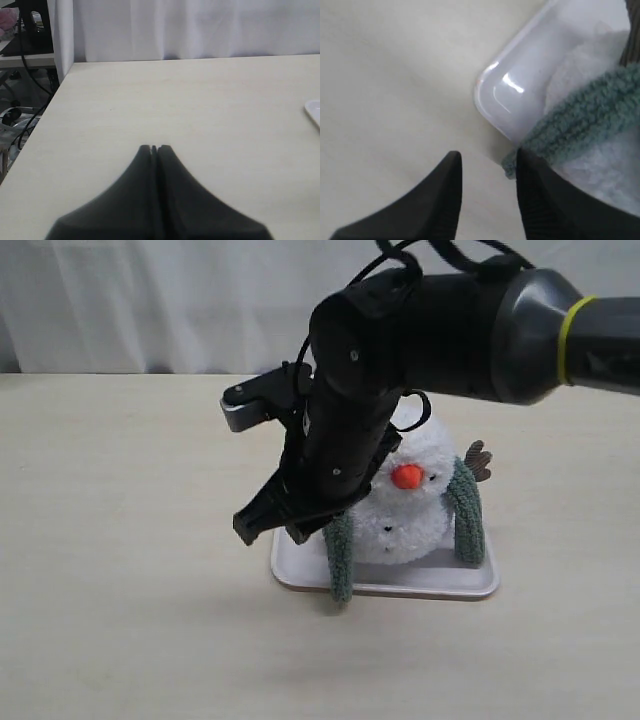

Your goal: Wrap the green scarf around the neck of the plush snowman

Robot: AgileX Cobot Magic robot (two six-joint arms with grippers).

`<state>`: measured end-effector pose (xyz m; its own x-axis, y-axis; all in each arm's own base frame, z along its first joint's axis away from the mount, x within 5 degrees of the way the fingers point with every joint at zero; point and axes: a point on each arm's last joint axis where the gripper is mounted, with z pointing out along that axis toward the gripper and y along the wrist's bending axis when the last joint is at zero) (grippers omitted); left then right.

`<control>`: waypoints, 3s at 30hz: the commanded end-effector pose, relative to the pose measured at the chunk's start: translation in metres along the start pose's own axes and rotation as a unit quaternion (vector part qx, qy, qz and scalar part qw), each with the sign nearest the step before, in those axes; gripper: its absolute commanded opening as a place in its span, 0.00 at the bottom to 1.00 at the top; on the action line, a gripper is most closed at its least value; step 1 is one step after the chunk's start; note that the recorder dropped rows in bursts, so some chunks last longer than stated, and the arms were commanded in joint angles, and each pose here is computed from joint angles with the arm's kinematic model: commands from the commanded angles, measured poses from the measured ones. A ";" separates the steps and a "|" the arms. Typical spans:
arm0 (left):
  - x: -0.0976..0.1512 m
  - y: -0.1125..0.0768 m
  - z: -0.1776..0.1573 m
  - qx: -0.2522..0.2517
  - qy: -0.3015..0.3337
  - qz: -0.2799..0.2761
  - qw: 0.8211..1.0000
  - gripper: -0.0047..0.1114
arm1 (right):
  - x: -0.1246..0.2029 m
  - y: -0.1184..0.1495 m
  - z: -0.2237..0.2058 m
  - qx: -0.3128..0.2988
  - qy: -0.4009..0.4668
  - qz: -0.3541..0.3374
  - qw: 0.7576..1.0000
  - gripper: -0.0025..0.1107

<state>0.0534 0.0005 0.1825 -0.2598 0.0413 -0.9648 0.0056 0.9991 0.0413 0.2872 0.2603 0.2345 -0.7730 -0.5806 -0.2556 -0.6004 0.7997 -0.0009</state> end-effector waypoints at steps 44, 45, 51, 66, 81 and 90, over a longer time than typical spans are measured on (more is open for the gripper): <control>-0.001 0.000 0.000 0.000 -0.008 -0.001 1.000 0.04 | 0.079 -0.041 0.050 0.236 0.094 0.004 0.967 0.06; 0.000 0.000 0.000 0.000 -0.006 -0.001 1.000 0.04 | 0.080 -0.041 0.052 0.240 0.095 0.002 0.966 0.06; 0.000 0.000 0.000 0.000 -0.006 -0.001 1.000 0.04 | 0.076 -0.039 0.059 0.225 0.073 -0.008 0.972 0.06; 0.000 0.000 0.000 0.000 -0.006 -0.001 1.000 0.04 | 0.072 -0.024 0.022 0.139 0.084 0.020 0.987 0.36; -0.001 0.000 0.000 0.000 -0.008 -0.001 1.000 0.04 | 0.029 -0.003 -0.048 0.069 -0.095 0.006 0.993 0.15; -0.001 0.000 0.000 0.000 -0.008 -0.001 1.000 0.04 | -0.002 -0.013 -0.027 0.229 -0.103 0.028 0.967 0.06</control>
<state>0.0534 0.0005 0.1827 -0.2584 0.0413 -0.9652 0.0056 0.9991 0.0413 0.2789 0.2515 0.2687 -0.6810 -0.5456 -0.4885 -0.4678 0.8373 -0.2830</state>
